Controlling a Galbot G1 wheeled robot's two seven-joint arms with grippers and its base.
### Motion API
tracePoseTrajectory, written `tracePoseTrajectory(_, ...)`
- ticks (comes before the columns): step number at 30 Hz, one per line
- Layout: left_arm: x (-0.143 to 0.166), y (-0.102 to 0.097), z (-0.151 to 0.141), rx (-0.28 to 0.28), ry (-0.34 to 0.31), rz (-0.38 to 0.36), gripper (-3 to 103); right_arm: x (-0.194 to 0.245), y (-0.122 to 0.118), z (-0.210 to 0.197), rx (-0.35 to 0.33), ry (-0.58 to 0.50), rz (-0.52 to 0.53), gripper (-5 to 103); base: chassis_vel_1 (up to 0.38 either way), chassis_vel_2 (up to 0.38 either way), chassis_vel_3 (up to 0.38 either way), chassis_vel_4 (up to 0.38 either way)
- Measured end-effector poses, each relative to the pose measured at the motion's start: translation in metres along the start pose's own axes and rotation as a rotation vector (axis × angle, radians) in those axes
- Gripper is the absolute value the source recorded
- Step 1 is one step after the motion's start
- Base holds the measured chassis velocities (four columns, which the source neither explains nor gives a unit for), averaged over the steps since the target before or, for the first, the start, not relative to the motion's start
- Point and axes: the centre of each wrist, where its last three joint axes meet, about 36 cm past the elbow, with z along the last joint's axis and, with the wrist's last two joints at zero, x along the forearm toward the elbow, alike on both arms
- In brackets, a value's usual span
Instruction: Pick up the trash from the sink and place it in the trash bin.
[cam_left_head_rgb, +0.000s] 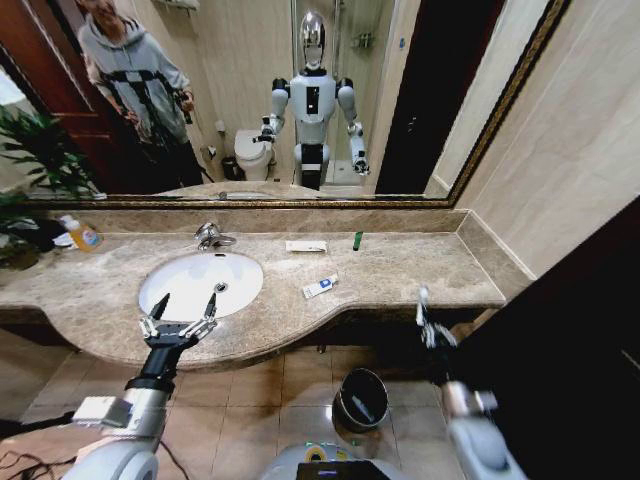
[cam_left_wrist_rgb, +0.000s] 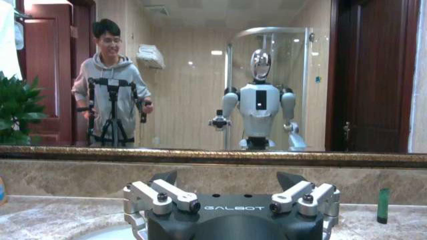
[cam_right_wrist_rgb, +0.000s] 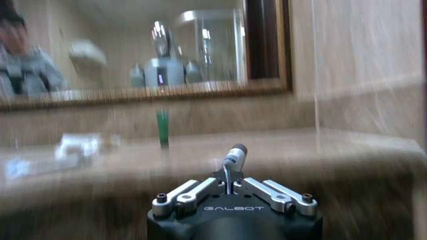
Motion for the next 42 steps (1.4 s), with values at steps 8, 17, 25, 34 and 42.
tracePoseTrajectory(8,0.000,0.000,0.000,0.000,0.000,0.000,100,0.068,-0.014,0.101,0.102,0.266,-0.057,2,0.000,0.000,0.000,0.000)
tracePoseTrajectory(17,0.000,0.000,0.000,0.000,0.000,0.000,100,0.047,0.026,0.158,0.127,0.569,-0.104,2,0.000,0.000,0.000,0.000)
tracePoseTrajectory(25,0.000,0.000,0.000,0.000,0.000,0.000,100,0.030,0.035,0.175,0.125,0.643,-0.115,2,0.000,0.000,0.000,0.000)
tracePoseTrajectory(34,0.000,0.000,0.000,0.000,0.000,0.000,100,0.024,0.043,0.170,0.100,0.644,-0.095,22,0.000,0.000,0.000,0.000)
tracePoseTrajectory(42,0.000,0.000,0.000,0.000,0.000,0.000,100,0.027,0.038,0.158,0.095,0.593,-0.036,49,0.000,0.000,0.000,0.000)
